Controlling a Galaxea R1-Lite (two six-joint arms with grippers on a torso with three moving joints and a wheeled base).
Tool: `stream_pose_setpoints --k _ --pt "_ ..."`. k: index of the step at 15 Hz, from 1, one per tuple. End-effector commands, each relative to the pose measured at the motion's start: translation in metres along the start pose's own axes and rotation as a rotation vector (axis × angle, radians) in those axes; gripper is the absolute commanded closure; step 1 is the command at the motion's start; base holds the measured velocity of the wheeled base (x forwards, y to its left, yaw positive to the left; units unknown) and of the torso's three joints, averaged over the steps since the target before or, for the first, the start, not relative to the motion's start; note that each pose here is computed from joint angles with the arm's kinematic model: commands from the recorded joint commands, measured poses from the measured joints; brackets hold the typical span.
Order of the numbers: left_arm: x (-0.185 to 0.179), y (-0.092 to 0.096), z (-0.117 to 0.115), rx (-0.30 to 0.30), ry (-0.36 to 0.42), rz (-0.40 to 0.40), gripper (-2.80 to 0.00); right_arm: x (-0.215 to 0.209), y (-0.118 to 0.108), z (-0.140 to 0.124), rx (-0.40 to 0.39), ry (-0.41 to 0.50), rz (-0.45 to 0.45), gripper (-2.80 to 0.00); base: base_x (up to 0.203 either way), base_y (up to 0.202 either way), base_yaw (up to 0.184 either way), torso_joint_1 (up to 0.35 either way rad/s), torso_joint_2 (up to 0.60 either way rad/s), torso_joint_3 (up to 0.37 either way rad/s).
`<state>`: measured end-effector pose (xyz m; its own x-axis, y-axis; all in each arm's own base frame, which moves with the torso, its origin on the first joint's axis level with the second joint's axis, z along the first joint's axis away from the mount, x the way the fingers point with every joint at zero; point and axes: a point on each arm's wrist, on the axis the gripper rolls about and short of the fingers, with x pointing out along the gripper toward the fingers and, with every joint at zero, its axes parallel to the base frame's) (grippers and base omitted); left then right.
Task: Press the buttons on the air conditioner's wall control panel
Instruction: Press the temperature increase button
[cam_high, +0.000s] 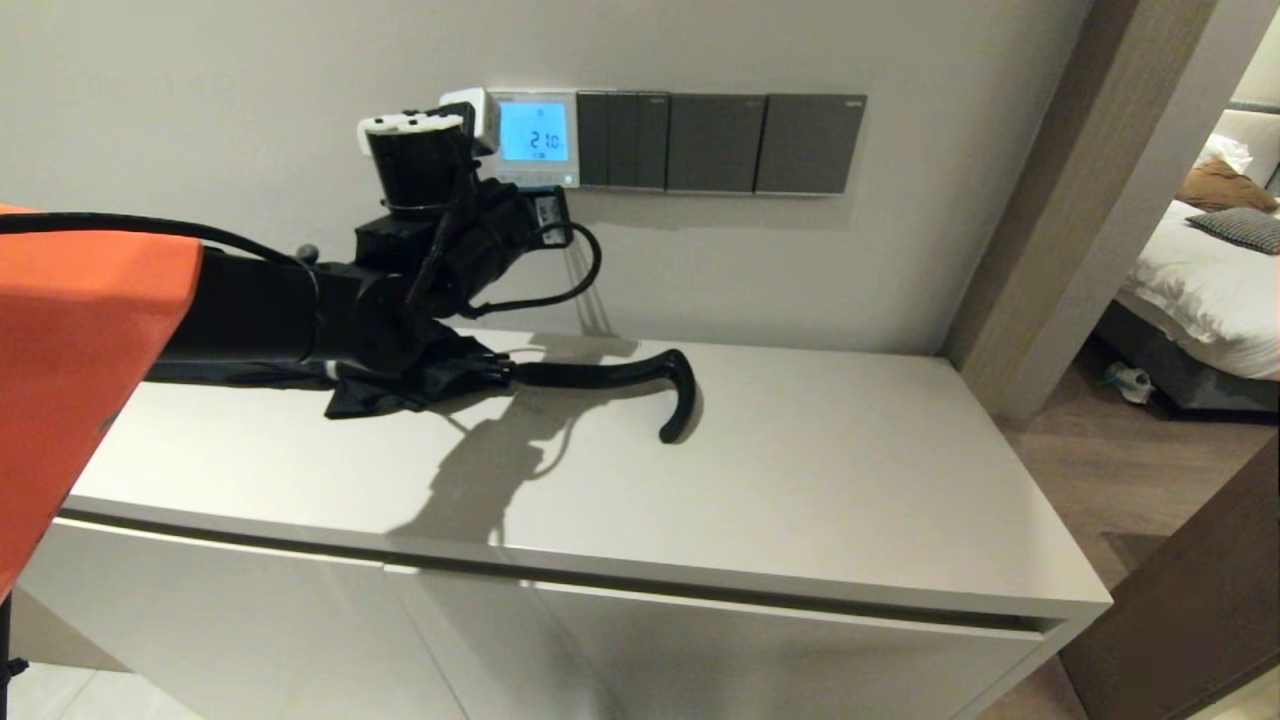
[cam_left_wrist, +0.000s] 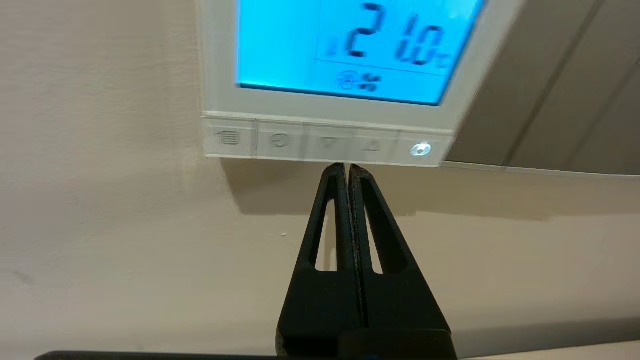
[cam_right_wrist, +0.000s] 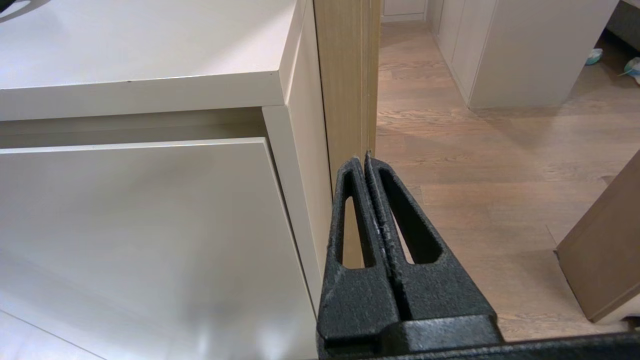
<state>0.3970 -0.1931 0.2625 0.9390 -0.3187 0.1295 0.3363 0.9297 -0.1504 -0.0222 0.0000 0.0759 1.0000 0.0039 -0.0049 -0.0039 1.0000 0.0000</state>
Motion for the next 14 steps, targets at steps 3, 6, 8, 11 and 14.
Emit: stream_pose_setpoints --k 3,6,8,11,14 --pt "-0.0005 -0.0004 0.0005 -0.002 -0.004 0.0 0.0 0.0002 0.0 -0.0004 0.0 0.003 0.0 0.0 0.0 0.0 0.0 0.0 0.0 0.0" --pt "0.0003 -0.0003 -0.0004 -0.001 -0.003 0.001 0.0 0.0002 0.0 -0.0004 0.0 0.003 0.001 0.0 0.0 0.0 0.0 0.0 0.0 0.0" --pt "0.0007 -0.0006 0.0013 -0.003 -0.008 -0.001 0.0 0.0002 0.0 -0.0004 0.0 0.003 0.001 0.0 0.0 0.0 0.0 0.0 0.0 0.0" --pt "0.0004 -0.0007 0.0021 -0.003 -0.01 -0.001 0.0 0.0002 0.0 -0.0004 0.0 0.003 0.001 0.0 0.0 0.0 0.0 0.0 0.0 0.0" --pt "-0.003 -0.001 0.0077 -0.004 -0.021 -0.003 0.0 0.0002 0.0 -0.0004 0.0 0.003 0.0 0.0 0.0 0.0 0.0 0.0 0.0 0.0"
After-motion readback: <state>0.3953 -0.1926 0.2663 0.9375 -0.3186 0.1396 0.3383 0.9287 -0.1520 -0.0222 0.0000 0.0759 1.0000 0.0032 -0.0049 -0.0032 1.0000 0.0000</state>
